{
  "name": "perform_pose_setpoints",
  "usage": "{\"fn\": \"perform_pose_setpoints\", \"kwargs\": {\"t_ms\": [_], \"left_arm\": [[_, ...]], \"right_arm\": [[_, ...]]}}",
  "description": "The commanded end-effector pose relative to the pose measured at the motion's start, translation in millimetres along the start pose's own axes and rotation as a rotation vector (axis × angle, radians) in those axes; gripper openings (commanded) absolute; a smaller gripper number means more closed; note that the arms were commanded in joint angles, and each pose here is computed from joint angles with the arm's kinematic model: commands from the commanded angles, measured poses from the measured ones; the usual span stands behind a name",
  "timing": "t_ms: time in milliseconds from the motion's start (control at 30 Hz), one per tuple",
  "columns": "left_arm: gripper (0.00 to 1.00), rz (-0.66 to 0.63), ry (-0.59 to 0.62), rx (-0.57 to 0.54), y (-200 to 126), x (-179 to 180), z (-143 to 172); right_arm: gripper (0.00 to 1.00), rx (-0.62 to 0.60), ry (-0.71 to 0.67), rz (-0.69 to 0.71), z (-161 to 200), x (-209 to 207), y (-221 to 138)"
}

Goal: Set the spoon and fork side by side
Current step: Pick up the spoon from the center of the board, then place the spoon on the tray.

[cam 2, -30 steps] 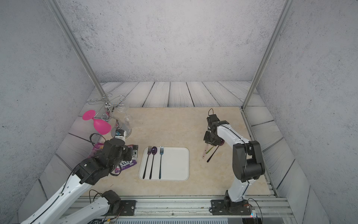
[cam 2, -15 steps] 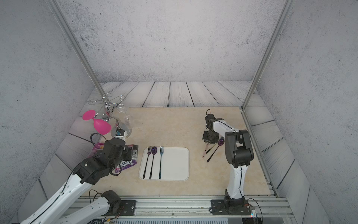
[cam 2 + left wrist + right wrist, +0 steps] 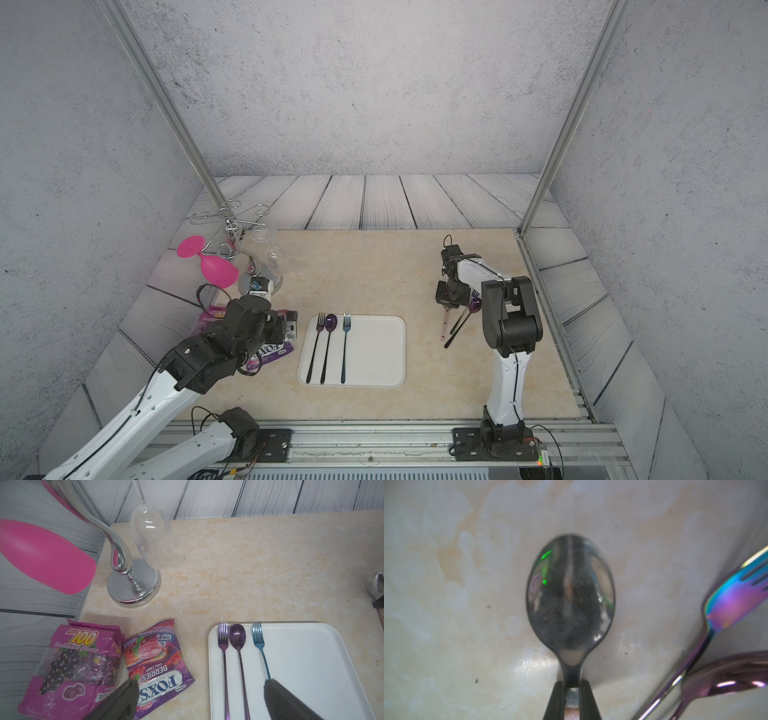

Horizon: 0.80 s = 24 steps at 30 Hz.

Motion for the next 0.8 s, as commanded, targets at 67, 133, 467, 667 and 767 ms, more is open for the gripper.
{"fn": "perform_pose_setpoints", "kwargs": {"t_ms": [67,133,467,667,767], "left_arm": [[1.00,-0.012,-0.001,-0.018,-2.8,2.3,-4.8],[1.00,-0.014,-0.004,-0.023,-3.8,3.1,-5.1],[0.99,-0.027,-0.020,-0.056,-11.2,8.8,-6.5],[1.00,-0.018,-0.032,-0.069,-14.7,9.6,-6.5],[0.99,-0.007,-0.037,-0.071,-14.9,8.5,-6.3]], "right_arm": [[0.02,-0.049,-0.004,-0.057,2.0,3.0,-23.0],[0.02,-0.072,-0.001,-0.090,5.7,5.4,-42.7],[0.02,-0.086,-0.101,-0.217,114.0,59.7,-117.9],[0.02,-0.010,-0.159,-0.318,187.6,130.1,-103.4],[0.02,0.016,-0.180,-0.335,202.9,160.4,-92.9]]}}
Point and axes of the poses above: each gripper's point midway between its finger pads, its own y axis out along the fingers, its own x axis along the line the jaws close on, z = x × y, the point moved 4 cm from there along -y, back along the fingers, and after that the axes turned 9 degrees about y, right-handed, at the moved point
